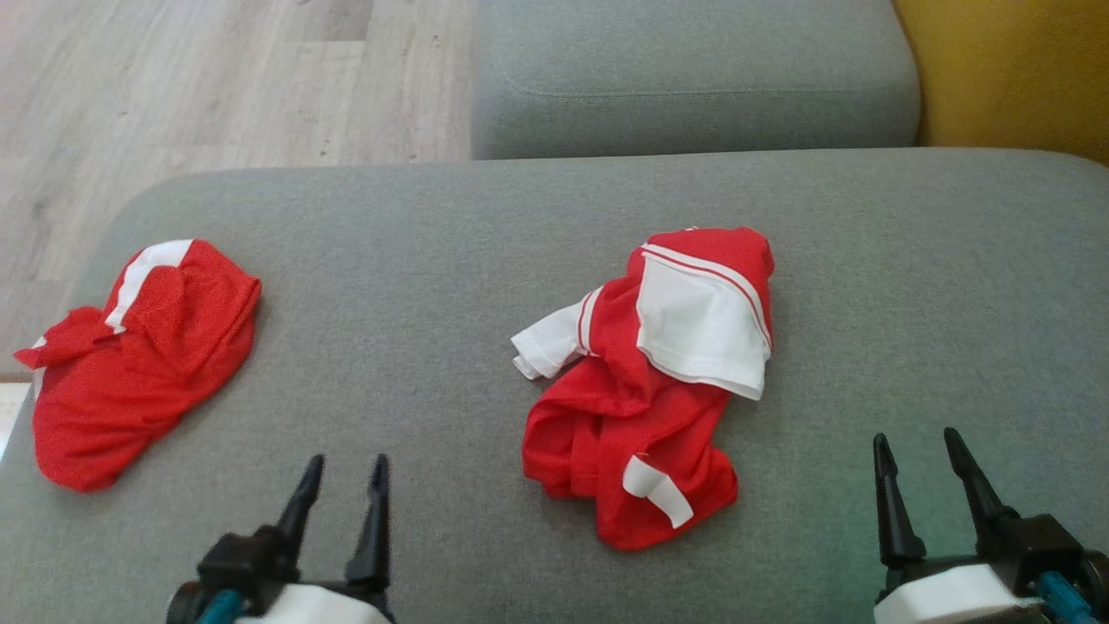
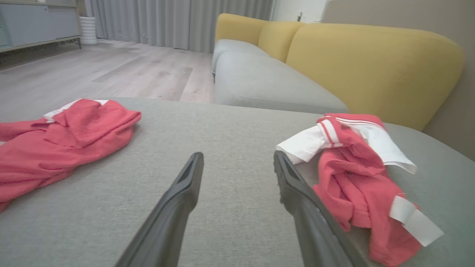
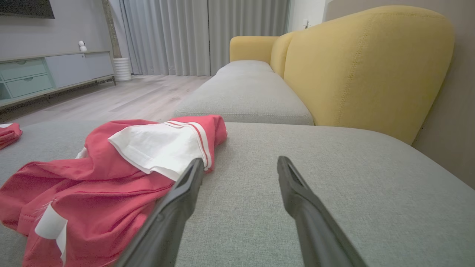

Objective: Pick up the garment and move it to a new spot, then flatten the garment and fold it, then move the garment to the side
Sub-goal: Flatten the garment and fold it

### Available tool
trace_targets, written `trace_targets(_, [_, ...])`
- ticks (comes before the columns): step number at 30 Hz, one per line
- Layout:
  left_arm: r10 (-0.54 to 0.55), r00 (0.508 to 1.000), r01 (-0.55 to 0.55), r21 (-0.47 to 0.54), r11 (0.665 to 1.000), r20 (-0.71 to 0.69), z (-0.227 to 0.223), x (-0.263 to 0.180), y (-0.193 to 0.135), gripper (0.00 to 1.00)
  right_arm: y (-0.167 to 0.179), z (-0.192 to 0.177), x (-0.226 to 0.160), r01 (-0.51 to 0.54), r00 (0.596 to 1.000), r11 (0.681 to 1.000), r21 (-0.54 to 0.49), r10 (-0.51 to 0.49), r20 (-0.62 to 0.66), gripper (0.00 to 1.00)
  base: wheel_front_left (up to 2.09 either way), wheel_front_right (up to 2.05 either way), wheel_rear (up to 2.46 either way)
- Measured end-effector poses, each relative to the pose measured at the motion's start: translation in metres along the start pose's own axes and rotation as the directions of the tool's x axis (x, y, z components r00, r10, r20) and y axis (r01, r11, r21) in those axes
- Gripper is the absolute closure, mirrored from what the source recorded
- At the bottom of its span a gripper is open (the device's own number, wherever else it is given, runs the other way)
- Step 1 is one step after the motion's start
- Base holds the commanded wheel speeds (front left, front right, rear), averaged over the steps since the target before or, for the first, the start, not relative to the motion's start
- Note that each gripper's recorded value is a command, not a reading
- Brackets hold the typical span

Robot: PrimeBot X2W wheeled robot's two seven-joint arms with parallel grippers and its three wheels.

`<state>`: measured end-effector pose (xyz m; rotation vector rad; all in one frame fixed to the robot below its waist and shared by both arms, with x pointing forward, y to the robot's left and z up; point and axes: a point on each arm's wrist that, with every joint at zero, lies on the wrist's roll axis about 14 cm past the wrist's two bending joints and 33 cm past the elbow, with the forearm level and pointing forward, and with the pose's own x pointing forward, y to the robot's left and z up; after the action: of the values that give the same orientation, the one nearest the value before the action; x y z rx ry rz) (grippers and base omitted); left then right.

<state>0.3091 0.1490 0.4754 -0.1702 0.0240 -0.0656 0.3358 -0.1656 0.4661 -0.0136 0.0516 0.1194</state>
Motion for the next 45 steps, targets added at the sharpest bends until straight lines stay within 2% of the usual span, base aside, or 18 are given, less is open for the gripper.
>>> trace_targets(4, [-0.173,0.985,0.173,-0.02,0.985,-0.004,-0.001,0.006,-0.049,0.0,-0.004,-0.001,-0.004,0.018,1.0,1.0,0.01,-0.018,-0.003,0.0,0.0,0.0,0.0])
trace_targets(5, [-0.173,0.985,0.173,-0.02,0.985,-0.004,-0.001,0.006,-0.049,0.0,-0.004,-0.001,-0.004,0.018,1.0,1.0,0.01,-0.018,-0.003,0.0,0.0,0.0,0.0])
trace_targets(7, [-0.268,0.963,0.267,-0.04,0.963,-0.023,-0.007,0.006,-0.078,0.0,-0.005,-0.002,-0.006,0.022,1.0,1.0,0.016,-0.022,-0.004,0.0,0.0,0.0,0.0])
trace_targets(9, [-0.349,0.934,0.34,-0.111,0.934,-0.075,-0.02,0.003,-0.105,0.0,-0.007,-0.003,-0.008,0.032,0.999,0.999,0.024,-0.031,-0.005,0.0,0.0,0.0,0.0])
trace_targets(12, [-0.437,0.881,0.41,-0.166,0.897,-0.182,-0.045,-0.004,-0.134,0.0,-0.01,-0.004,-0.012,0.046,0.999,0.998,0.033,-0.046,-0.009,0.0,0.0,0.0,0.0])
trace_targets(16, [-0.472,0.824,0.433,-0.19,0.881,-0.314,-0.077,-0.007,-0.149,0.0,-0.013,-0.002,-0.015,0.064,0.998,0.997,0.045,-0.064,-0.001,0.0,0.0,0.0,0.0])
trace_targets(22, [-0.482,0.766,0.441,-0.198,0.875,-0.425,-0.107,0.0,-0.159,0.0,-0.022,0.004,-0.014,0.095,0.995,0.994,0.052,-0.096,0.018,0.0,0.0,0.0,0.0])
trace_targets(29, [-0.502,0.725,0.456,-0.217,0.863,-0.472,-0.125,0.011,-0.169,0.0,-0.036,0.002,-0.016,0.145,0.989,0.988,0.058,-0.145,0.005,0.0,0.0,0.0,0.0])
trace_targets(30, [-0.509,0.719,0.462,-0.221,0.859,-0.474,-0.126,0.011,-0.171,0.15,-0.038,0.002,-0.016,0.149,0.989,0.987,0.057,-0.15,0.005,0.0,0.0,0.0,0.0])
trace_targets(32, [-0.515,0.711,0.466,-0.227,0.855,-0.479,-0.128,0.012,-0.174,0.62,-0.039,0.001,-0.016,0.155,0.988,0.986,0.057,-0.155,0.002,0.0,0.0,0.0,0.0])
trace_targets(33, [-0.516,0.708,0.466,-0.23,0.855,-0.483,-0.129,0.013,-0.174,1.0,-0.04,0.001,-0.016,0.156,0.988,0.986,0.057,-0.156,0.001,0.0,0.0,0.0,0.0])
trace_targets(40, [-0.535,0.685,0.482,-0.243,0.842,-0.494,-0.128,0.011,-0.183,1.0,-0.041,0.003,-0.017,0.16,0.987,0.985,0.065,-0.161,0.011,0.0,0.0,0.0,0.0])
trace_targets(45, [-0.574,0.695,0.508,-0.269,0.818,-0.432,-0.087,0.027,-0.191,1.0,-0.041,0.007,-0.017,0.159,0.987,0.985,0.07,-0.161,0.023,0.0,0.0,0.0,0.0])
